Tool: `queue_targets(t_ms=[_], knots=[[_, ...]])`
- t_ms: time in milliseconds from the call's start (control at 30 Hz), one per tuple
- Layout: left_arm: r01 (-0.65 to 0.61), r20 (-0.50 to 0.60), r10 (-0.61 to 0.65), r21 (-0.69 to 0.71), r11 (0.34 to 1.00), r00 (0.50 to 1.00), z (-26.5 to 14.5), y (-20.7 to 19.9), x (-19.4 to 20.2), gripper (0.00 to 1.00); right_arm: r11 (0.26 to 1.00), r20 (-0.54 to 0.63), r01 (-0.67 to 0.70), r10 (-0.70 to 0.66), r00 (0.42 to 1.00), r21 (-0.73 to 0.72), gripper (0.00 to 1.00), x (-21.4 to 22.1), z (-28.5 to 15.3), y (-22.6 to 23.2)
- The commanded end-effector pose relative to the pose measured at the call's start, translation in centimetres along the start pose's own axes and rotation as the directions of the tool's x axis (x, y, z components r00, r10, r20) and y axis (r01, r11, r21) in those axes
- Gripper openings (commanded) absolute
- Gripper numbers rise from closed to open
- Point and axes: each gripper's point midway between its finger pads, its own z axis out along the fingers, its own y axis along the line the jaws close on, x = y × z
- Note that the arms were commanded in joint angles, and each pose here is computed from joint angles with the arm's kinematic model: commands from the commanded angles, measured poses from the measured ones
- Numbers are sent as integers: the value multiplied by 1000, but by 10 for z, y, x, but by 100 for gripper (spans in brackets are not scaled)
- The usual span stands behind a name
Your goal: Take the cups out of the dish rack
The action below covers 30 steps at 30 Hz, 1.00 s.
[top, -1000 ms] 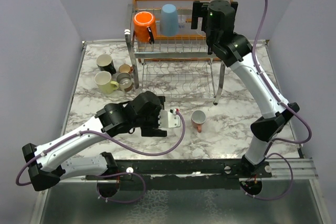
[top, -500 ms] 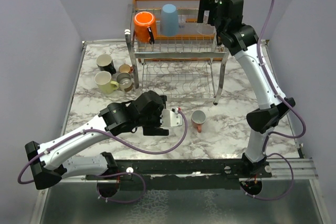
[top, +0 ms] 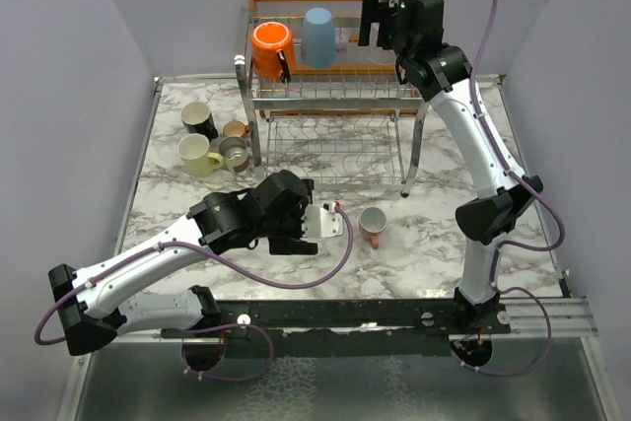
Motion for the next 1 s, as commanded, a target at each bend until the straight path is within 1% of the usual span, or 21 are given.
queue_targets(t_ms=[0, 67, 167, 333, 400, 467, 533, 633, 833, 967], knots=[[11, 7, -11, -31, 999, 1000, -5, 7, -3, 99, 999, -95, 3, -7, 995, -40, 89, 37, 14, 8], [11, 9, -11, -31, 999, 1000, -5, 7, -3, 99, 999, -96, 3, -6, 995, -38, 85, 39, 16, 8], [9, 12, -8, -31, 999, 1000, -3, 7, -3, 99, 999, -96, -1, -3, 995, -40, 74, 40, 17, 9], [17, 32, -15, -65, 998, 999, 0, 13, -7, 99, 998, -52, -31, 28, 998, -49, 57, 23, 10, 10], [33, 67, -25, -121, 992, 997, -2, 24, -14, 99, 996, -21, -52, 51, 998, -71, 49, 9, 1, 12], [51, 125, -28, -178, 983, 992, -5, 37, -24, 99, 992, 8, -85, 87, 996, -93, 44, -6, -10, 13], [65, 169, -27, -221, 973, 985, -9, 48, -31, 99, 984, 46, -120, 126, 991, -131, 42, -24, -26, 15], [86, 196, -37, -245, 966, 980, -10, 60, -36, 99, 969, 96, -158, 178, 979, -191, 42, -48, -52, 19], [118, 198, -76, -213, 970, 977, 4, 71, -27, 99, 916, 177, -194, 268, 947, -351, 41, -87, -112, 26], [145, 214, -101, -201, 969, 972, 2, 77, -21, 99, 889, 215, -197, 306, 928, -414, 40, -101, -153, 21]])
